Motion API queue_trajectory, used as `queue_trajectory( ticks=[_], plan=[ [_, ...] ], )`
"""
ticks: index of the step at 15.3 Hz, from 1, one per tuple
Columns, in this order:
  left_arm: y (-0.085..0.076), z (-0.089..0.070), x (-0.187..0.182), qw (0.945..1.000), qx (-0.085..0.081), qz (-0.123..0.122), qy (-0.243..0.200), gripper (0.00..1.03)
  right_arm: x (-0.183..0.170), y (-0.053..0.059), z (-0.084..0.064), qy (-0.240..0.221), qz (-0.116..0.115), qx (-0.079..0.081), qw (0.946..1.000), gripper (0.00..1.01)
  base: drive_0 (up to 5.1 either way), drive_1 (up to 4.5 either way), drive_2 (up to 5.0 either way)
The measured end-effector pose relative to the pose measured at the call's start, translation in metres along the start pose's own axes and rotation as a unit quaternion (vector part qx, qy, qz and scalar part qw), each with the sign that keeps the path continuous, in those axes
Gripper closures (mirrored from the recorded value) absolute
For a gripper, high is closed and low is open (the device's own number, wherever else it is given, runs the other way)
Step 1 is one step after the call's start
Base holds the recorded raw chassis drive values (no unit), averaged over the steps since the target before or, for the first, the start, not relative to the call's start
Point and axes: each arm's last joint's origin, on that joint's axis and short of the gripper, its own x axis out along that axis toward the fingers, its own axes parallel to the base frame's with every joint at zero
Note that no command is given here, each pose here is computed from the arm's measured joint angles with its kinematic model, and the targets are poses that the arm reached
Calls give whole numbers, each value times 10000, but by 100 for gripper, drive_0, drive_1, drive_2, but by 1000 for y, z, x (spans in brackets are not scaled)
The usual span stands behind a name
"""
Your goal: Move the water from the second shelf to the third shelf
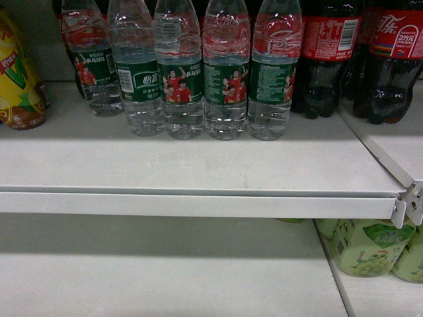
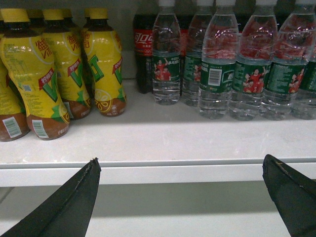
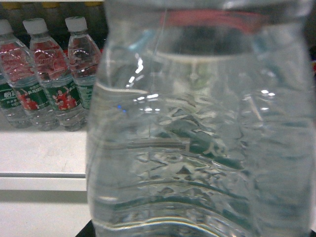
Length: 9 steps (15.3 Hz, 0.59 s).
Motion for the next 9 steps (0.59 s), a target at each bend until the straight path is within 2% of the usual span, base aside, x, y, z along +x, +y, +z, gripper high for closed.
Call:
queue_trajectory(
  ticks=[9],
  plan=[
    [0,0,0,10000,0,2,4,5,0,0,0,19,-1,-2,10000,58,0,0,0]
  ],
)
